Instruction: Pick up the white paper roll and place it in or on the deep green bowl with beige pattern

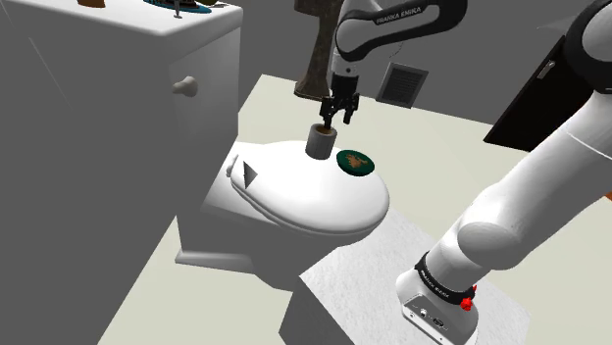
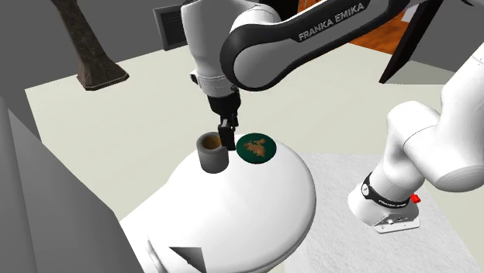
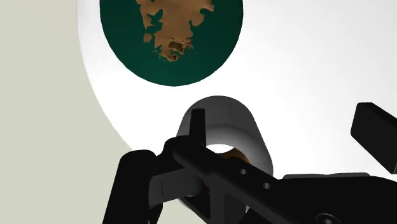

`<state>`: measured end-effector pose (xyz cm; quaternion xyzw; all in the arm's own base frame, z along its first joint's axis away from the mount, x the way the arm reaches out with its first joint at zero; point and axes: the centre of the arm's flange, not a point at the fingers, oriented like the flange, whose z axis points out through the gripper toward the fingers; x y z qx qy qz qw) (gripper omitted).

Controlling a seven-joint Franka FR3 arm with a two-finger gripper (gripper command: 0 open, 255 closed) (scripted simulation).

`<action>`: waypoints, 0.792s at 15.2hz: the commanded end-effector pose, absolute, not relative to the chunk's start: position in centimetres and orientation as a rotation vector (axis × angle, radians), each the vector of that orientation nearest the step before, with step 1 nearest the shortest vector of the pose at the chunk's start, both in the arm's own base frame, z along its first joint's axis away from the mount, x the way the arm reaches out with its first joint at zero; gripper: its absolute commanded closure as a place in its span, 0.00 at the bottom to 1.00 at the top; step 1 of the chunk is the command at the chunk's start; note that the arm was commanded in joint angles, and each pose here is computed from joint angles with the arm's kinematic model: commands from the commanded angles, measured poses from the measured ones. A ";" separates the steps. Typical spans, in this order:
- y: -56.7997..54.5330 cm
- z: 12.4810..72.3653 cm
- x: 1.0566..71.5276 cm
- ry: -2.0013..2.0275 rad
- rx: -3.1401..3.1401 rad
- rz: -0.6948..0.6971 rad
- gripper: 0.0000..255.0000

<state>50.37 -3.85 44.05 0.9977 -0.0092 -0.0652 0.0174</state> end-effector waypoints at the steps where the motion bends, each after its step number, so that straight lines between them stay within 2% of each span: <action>1: -3.9 42.6 52.5 -0.021 3.110 -0.196 0.00; 6: -4.1 39.4 57.9 -0.002 3.132 -0.184 0.00; 12: -4.2 36.2 57.6 -0.002 3.132 -0.184 0.00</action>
